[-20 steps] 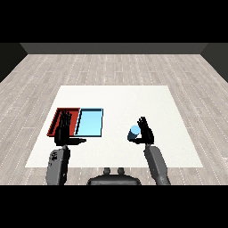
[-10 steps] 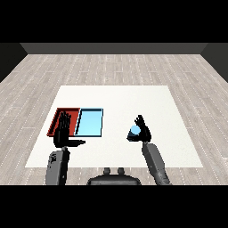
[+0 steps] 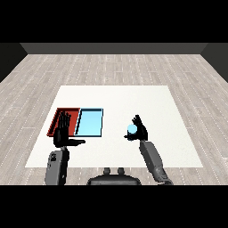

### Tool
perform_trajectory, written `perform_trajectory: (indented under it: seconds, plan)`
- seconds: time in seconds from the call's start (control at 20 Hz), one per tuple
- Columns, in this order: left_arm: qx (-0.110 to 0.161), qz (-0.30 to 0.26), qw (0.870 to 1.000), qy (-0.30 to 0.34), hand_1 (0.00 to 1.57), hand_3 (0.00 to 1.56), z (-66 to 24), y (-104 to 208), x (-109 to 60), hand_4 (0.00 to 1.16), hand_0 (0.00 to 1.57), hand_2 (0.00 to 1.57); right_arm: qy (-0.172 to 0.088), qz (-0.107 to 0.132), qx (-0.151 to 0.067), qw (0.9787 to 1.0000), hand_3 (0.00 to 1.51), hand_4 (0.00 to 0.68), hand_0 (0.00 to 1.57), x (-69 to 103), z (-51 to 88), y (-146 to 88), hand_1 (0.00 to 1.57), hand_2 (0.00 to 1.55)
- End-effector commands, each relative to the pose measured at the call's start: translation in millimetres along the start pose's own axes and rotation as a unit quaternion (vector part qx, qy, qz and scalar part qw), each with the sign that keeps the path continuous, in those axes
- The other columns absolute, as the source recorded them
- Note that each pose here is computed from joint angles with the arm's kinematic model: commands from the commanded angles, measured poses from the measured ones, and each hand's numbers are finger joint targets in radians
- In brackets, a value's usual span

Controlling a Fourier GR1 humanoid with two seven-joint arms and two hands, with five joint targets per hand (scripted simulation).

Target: Pick the blue can and put it in the blue box

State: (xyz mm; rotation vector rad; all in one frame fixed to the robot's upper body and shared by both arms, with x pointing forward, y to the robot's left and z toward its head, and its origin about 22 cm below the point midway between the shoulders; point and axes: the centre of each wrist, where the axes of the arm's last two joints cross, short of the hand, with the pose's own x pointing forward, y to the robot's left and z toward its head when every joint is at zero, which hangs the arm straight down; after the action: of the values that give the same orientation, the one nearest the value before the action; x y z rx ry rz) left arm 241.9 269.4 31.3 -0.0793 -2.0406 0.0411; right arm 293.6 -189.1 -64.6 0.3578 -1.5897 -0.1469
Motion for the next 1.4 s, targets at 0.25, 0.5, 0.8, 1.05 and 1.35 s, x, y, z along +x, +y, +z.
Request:
perform_trajectory:
  seconds: [0.25, 0.5, 0.8, 1.05, 1.35]
  plan:
    - [-0.001, 0.000, 1.000, 0.002, 0.00, 0.00, 7.4, -19, -3.4, 0.00, 0.00, 0.00, -0.007, 0.119, -0.106, 0.9872, 1.44, 0.634, 1.49, 0.7, -17.0, 3, 1.49, 1.48]
    - [0.004, -0.001, 1.000, 0.004, 0.00, 0.00, 8.8, -9, -0.7, 0.00, 0.00, 0.00, 0.009, 0.132, -0.102, 0.9860, 1.44, 0.617, 1.50, -9.2, -12.4, 6, 1.50, 1.48]
    - [-0.029, -0.011, 0.999, 0.016, 0.00, 0.00, 7.4, -16, -20.4, 0.00, 0.00, 0.00, -0.028, 0.158, -0.092, 0.9827, 1.40, 0.629, 1.45, 47.4, -17.0, 11, 1.45, 1.45]
    - [-0.049, -0.003, 0.998, 0.027, 0.00, 0.00, -6.7, -4, -11.4, 0.00, 0.00, 0.00, -0.058, 0.183, -0.076, 0.9784, 1.40, 0.623, 1.46, 84.5, 5.6, 34, 1.46, 1.45]
    - [-0.088, 0.000, 0.994, 0.067, 0.00, 0.00, -6.4, -56, -21.5, 0.00, 0.00, 0.00, -0.110, 0.209, -0.039, 0.9710, 1.40, 0.617, 1.43, 124.3, -3.9, 35, 1.43, 1.45]
